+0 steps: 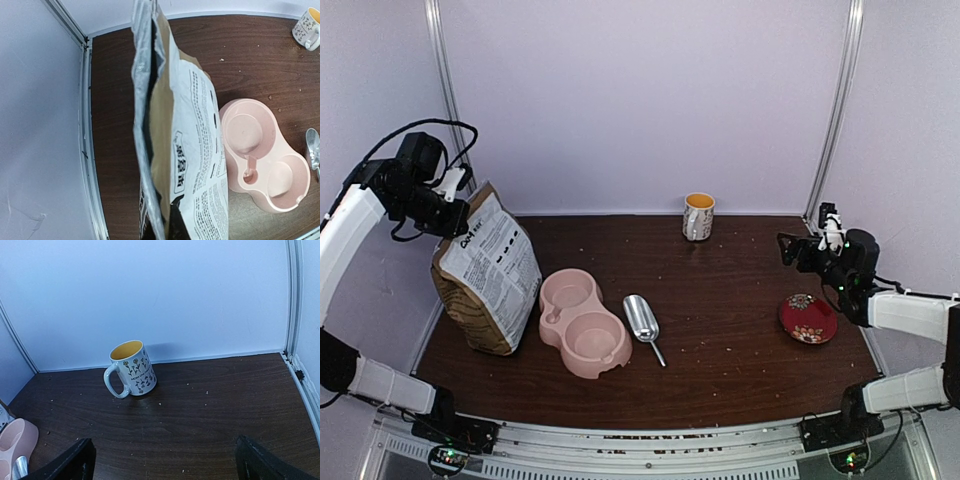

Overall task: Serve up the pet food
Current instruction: Pick up the pet food bag at the corner of the board, then move the pet food bowl to the center of the board.

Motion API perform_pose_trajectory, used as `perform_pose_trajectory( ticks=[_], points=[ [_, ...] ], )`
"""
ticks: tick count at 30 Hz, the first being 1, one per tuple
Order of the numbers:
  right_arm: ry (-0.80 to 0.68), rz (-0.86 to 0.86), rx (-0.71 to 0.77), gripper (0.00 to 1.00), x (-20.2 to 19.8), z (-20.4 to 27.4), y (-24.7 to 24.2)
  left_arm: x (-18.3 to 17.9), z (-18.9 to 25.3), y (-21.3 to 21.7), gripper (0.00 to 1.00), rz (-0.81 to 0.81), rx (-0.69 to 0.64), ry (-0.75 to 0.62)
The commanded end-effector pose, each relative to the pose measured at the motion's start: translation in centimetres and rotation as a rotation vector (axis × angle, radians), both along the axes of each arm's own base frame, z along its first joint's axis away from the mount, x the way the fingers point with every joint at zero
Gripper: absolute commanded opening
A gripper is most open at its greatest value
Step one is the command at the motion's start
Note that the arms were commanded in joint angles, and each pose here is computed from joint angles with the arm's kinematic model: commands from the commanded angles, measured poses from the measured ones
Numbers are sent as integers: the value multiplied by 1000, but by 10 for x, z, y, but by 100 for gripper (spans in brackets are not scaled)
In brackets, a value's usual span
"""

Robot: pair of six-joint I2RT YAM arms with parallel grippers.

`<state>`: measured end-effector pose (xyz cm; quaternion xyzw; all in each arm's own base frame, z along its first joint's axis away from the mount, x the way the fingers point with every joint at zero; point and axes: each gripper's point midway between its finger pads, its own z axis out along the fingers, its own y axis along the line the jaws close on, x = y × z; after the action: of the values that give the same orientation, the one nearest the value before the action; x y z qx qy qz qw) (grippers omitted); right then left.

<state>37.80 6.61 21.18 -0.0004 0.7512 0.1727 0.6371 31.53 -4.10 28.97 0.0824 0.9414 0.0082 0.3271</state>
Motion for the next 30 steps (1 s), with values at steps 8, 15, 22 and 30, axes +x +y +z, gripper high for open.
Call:
perform_pose_trajectory(
  ticks=[8, 15, 22, 30],
  points=[
    [-10, 42, 8, 100, 6, 11, 6, 0, 52, -27, 0, -20, -179, -133],
    [-5, 60, 14, 100, 6, 11, 10, 5, 62, -66, 0, -80, -244, -139],
    [-2, 62, 10, 100, 6, 11, 10, 11, 87, -118, 0, -116, -333, -177],
    [7, 56, 7, 100, 6, 9, 9, 22, 97, -182, 0, -164, -400, -177]
  ],
)
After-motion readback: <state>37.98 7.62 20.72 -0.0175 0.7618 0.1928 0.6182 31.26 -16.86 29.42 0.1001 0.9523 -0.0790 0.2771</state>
